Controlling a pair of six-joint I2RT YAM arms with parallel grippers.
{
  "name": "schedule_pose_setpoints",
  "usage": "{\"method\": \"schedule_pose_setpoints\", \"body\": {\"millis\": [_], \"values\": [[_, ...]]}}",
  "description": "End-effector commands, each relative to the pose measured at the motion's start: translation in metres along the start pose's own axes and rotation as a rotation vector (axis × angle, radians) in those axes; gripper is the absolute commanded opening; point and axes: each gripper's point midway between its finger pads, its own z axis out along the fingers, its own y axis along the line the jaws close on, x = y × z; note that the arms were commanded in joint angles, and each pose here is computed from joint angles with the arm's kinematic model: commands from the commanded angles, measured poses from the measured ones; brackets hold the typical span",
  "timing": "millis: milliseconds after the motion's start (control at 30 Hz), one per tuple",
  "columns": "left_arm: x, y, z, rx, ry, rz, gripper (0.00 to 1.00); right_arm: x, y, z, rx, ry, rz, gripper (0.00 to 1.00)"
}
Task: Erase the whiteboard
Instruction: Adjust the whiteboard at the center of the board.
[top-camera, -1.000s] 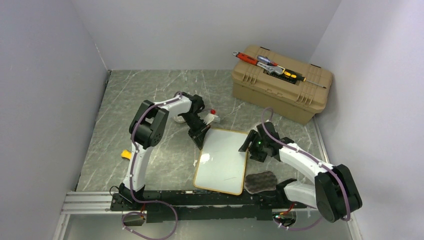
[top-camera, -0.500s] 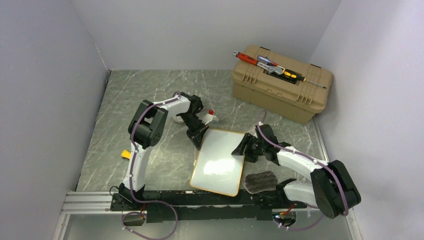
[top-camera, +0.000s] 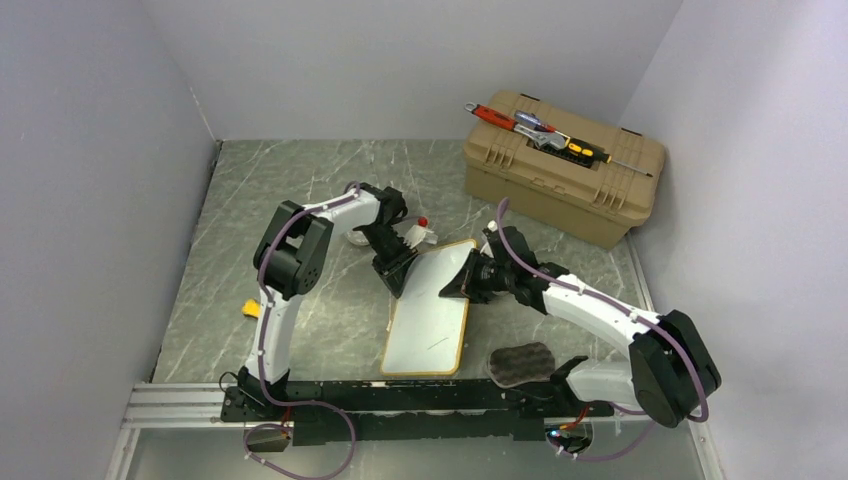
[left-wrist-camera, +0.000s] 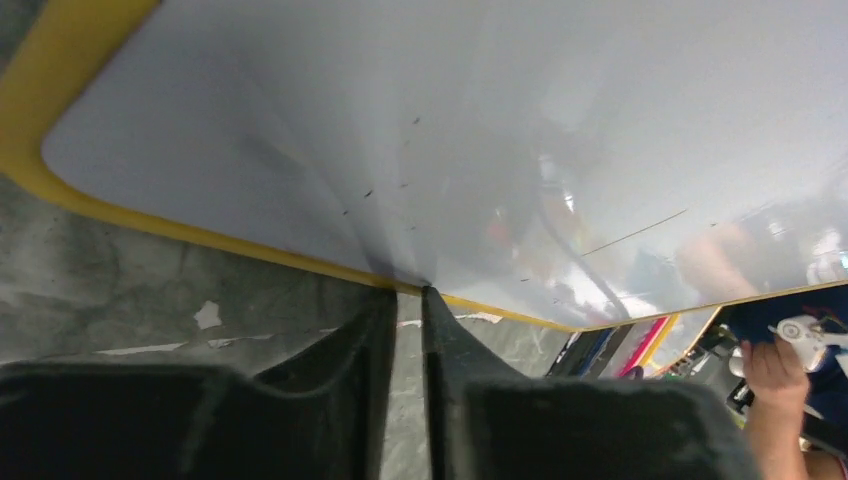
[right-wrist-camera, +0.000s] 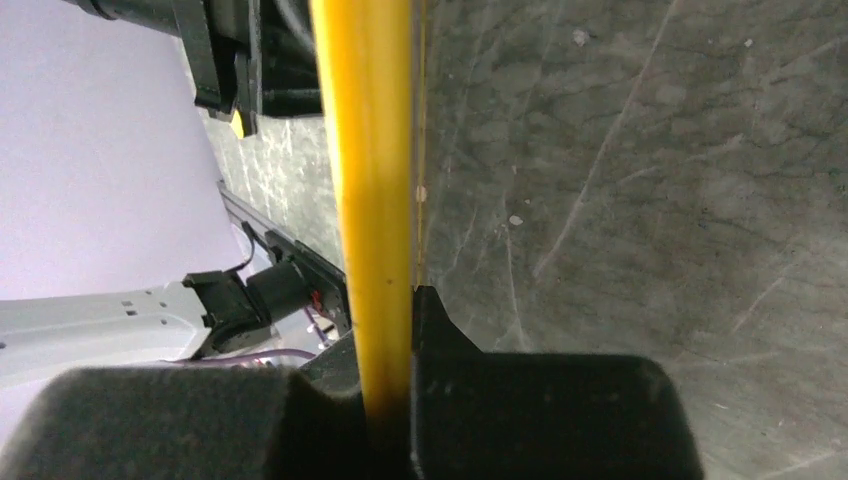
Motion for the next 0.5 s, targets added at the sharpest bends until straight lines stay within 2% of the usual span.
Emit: {"method": "schedule_pose_setpoints", "body": {"millis": [0, 33, 67, 167, 300, 467], "values": [[-0.049, 0.011, -0.022, -0.145, -0.166, 0.175, 0.73, -0.023, 0.040, -0.012, -0.051, -0.068, -0.182, 0.00], [-0.051, 0.013, -0.034, -0.182, -0.178, 0.178, 0.96, -0.026, 0.041, -0.014, -0.033, -0.068, -0.209, 0.00], [-0.053, 0.012, -0.047, -0.205, -0.191, 0.177, 0.99, -0.028, 0.043, -0.018, -0.018, -0.068, -0.231, 0.00], [-0.059, 0.013, -0.091, -0.269, -0.266, 0.162, 0.99, -0.039, 0.055, -0.023, 0.011, -0.071, -0.290, 0.00], [-0.055, 0.013, -0.148, -0.347, -0.319, 0.139, 0.99, -0.045, 0.055, -0.022, 0.107, -0.005, -0.349, 0.00], [-0.035, 0.004, -0.209, -0.396, -0.402, 0.089, 1.00, -0.060, 0.072, -0.024, 0.143, 0.015, -0.423, 0.00]]}}
